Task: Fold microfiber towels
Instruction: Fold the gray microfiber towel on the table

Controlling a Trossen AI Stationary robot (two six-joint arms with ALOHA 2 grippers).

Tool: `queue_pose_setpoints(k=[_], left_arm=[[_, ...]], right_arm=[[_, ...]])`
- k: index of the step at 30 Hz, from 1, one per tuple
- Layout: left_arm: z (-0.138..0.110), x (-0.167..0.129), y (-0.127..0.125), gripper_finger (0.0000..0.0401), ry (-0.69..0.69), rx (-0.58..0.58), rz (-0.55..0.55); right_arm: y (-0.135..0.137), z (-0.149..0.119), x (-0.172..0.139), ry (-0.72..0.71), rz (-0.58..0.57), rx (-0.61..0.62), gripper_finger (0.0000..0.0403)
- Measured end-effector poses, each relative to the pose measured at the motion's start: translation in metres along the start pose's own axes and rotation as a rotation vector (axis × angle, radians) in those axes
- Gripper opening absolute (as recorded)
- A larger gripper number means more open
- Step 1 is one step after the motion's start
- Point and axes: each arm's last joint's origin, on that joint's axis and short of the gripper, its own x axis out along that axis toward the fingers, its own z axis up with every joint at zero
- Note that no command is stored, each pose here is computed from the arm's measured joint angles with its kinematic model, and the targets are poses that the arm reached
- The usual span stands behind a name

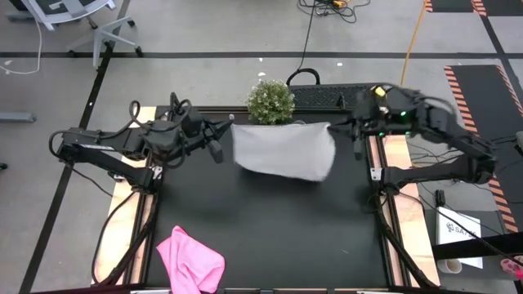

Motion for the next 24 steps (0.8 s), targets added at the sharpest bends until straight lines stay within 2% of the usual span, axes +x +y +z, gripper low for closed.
queue_pose_setpoints(k=[7, 14, 24], left_arm=[[0.002, 0.0, 0.0, 0.0, -0.021, 0.014, 0.012], [0.003, 0.002, 0.003, 0.0, -0.022, 0.031, 0.03], [0.007, 0.005, 0.013, 0.0, -0.032, 0.035, 0.064]], right_arm=[[0.0, 0.028, -0.02, -0.006, -0.013, -0.025, 0.0], [-0.002, 0.024, -0.011, 0.074, -0.043, -0.065, 0.0], [-0.011, 0.023, -0.006, 0.106, -0.101, -0.077, 0.0]])
